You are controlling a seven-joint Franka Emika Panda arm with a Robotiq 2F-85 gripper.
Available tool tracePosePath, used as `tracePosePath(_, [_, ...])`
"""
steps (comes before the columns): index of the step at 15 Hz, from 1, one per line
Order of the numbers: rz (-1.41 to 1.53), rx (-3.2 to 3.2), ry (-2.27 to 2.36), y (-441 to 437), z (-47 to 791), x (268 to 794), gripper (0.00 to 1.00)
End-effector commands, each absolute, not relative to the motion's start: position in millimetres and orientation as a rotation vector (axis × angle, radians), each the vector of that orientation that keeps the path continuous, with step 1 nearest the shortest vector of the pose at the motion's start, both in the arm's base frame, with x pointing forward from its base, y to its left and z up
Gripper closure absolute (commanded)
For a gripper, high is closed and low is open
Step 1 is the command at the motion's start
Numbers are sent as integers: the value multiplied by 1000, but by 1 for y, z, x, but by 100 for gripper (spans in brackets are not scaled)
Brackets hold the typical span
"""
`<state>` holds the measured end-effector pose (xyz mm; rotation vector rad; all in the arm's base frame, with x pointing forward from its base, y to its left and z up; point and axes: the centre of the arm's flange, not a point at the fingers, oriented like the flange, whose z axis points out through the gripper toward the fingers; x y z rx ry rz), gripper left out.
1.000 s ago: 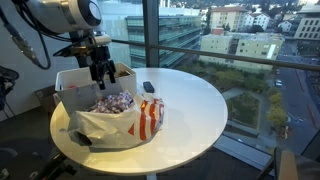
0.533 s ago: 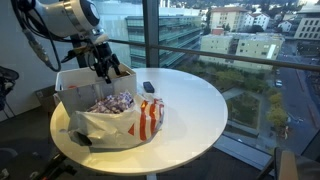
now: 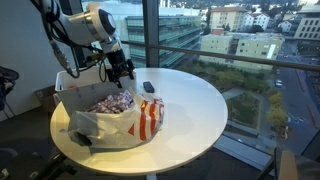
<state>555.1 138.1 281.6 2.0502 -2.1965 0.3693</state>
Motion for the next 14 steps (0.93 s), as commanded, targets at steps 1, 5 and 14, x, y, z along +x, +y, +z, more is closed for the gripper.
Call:
tracePosePath(1, [382, 2009, -2250, 140, 256, 583, 0])
tracePosePath(5, [408, 2017, -2240, 140, 238, 600, 0])
tracePosePath(14, [287, 1998, -2331, 134, 194, 593, 0])
